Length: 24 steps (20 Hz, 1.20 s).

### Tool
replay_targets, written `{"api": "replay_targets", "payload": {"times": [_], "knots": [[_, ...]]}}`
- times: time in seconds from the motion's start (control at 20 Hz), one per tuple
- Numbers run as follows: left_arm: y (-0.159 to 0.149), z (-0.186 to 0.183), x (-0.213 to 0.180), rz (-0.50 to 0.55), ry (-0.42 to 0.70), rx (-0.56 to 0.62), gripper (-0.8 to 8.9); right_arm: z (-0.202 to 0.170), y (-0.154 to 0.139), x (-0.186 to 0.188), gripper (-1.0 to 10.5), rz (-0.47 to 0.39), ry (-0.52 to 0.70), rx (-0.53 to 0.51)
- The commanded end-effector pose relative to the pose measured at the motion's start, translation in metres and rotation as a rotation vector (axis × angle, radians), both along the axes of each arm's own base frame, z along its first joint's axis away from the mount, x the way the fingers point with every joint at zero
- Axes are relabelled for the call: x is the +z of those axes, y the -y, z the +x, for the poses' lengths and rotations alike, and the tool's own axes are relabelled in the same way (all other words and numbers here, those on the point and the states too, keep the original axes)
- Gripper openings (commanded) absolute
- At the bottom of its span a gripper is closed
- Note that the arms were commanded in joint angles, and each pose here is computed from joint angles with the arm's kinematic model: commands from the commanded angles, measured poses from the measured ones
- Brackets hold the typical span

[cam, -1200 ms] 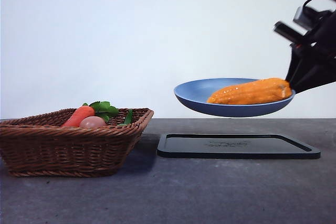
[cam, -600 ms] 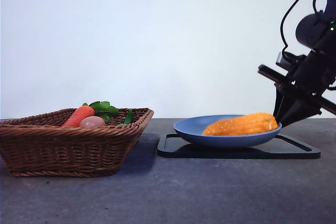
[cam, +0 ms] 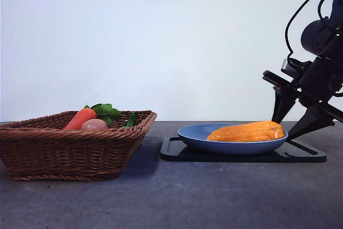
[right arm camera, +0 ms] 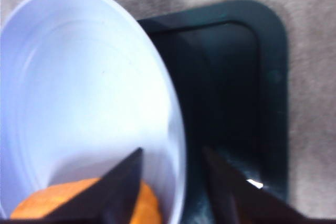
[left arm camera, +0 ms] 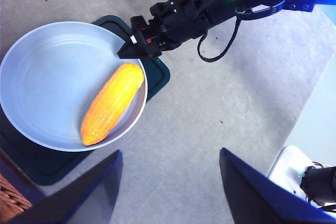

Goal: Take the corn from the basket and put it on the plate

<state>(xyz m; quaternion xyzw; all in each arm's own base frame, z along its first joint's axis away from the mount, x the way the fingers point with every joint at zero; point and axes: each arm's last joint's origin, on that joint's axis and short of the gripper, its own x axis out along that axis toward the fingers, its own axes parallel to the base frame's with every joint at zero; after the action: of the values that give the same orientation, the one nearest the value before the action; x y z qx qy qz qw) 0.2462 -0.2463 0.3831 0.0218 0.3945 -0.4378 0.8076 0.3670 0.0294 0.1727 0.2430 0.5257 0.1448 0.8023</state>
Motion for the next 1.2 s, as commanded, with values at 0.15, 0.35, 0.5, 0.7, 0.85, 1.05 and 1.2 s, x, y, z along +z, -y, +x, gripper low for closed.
{"api": "replay_targets", "payload": {"times": [0.15,0.35,0.5,0.7,0.85,1.05,1.2], "knots": [[0.002,0.0,0.007,-0.012,0.027,-0.015,3.0,-0.003,0.001,0.027,2.3,-0.006,0.073,0.024],[0.0,0.002,0.007,-0.009,0.028,-0.011,3.0,-0.029,0.005,0.075,2.3,-0.021,0.162,0.045],[0.0,0.002,0.006,-0.006,0.033,-0.017,2.99,-0.071,0.0,0.116,2.3,-0.063,0.206,0.138],[-0.001,0.0,0.004,0.024,0.029,-0.035,2.97,-0.13,-0.018,0.151,2.2,-0.1,0.221,0.295],[-0.003,-0.001,0.002,0.049,0.019,-0.047,2.72,-0.166,-0.027,0.164,1.8,-0.181,0.201,0.352],[-0.004,-0.003,0.0,0.07,0.002,-0.053,0.63,-0.191,-0.037,0.17,0.4,-0.259,0.199,0.412],[-0.005,-0.004,-0.001,0.083,-0.005,-0.059,0.07,-0.197,-0.043,0.173,0.0,-0.258,0.226,0.46]]}}
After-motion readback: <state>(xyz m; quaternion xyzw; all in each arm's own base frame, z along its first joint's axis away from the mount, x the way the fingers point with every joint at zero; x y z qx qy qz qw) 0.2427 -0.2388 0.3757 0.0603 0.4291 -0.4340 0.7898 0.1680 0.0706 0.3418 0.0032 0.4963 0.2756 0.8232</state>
